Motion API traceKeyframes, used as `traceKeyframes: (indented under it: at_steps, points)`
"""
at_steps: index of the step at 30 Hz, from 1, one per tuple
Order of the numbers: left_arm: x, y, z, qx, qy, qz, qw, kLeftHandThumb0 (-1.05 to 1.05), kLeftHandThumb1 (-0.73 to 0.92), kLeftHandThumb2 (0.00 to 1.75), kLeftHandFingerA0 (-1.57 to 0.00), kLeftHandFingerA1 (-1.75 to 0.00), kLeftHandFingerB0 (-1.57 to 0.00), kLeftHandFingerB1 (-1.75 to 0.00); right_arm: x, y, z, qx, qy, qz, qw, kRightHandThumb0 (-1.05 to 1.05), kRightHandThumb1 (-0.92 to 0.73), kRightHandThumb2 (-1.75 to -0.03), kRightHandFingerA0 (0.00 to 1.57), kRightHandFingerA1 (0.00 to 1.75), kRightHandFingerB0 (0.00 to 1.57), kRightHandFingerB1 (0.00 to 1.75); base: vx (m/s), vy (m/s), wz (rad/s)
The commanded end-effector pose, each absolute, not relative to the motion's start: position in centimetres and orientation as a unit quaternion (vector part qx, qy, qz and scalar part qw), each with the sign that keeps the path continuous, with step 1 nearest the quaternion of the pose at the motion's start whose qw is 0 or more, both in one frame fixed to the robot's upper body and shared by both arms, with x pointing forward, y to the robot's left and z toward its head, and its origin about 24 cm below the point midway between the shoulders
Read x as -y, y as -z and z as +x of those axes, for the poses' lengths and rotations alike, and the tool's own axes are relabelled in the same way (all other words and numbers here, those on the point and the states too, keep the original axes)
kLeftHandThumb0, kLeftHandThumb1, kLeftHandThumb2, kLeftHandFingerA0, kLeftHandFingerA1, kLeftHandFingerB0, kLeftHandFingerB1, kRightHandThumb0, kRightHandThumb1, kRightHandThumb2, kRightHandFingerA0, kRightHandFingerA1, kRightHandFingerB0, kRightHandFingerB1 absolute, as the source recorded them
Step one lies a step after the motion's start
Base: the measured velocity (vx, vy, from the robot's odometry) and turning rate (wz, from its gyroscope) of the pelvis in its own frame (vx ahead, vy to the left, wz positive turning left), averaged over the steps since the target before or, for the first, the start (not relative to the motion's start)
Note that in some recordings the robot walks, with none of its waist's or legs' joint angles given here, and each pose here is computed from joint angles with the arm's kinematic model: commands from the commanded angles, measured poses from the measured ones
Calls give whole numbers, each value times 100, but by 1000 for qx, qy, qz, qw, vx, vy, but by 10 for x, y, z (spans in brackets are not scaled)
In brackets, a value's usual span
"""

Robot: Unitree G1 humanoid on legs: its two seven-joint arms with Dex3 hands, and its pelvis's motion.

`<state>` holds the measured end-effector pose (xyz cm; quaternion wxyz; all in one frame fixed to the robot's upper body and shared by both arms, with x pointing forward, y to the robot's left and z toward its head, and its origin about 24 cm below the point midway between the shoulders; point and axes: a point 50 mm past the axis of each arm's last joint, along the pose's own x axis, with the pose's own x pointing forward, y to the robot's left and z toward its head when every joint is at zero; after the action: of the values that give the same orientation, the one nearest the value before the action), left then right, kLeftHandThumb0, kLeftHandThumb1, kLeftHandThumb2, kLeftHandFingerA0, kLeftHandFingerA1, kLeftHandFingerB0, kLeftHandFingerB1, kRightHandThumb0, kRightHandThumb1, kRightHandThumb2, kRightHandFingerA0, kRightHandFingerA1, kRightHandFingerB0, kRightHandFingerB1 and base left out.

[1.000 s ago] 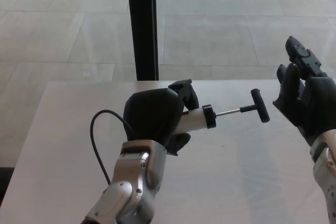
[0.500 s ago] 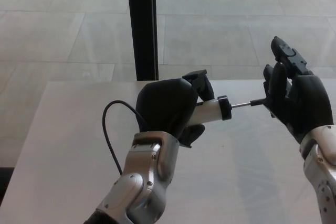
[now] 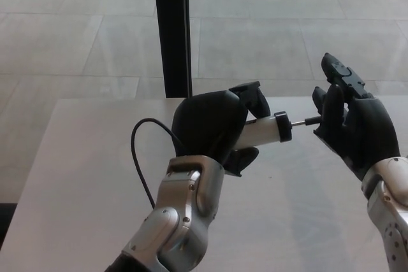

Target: The robot uses its left hand to lift the air pump kept on the middle of the desk and use the right hand to compress the handle

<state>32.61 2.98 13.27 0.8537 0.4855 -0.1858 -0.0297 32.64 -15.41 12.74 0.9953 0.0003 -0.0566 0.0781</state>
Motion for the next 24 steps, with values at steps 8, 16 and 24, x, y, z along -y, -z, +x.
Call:
traceKeyframes:
  at_steps: [8, 16, 24]
  points:
    - [-27, -136, 334, 189, 34, 526, 829, -22, 73, 72, -93, -154, -86, -94, 144, -139, 322, 77, -111, -27, 990, -105, -92, -90, 0, 0, 0, 0, 0, 0, 0]
    - [-26, -139, 337, 197, 23, 534, 822, -29, 51, 94, -122, -134, -84, -92, 141, -140, 319, 60, -114, -41, 991, -105, -92, -87, 0, 0, 0, 0, 0, 0, 0]
    - [-22, -142, 343, 175, 20, 574, 799, -31, 45, 89, -117, -133, -80, -99, 137, -143, 319, 38, -90, -57, 994, -104, -82, -131, 0, 14, 0, 5, 0, 0, 0]
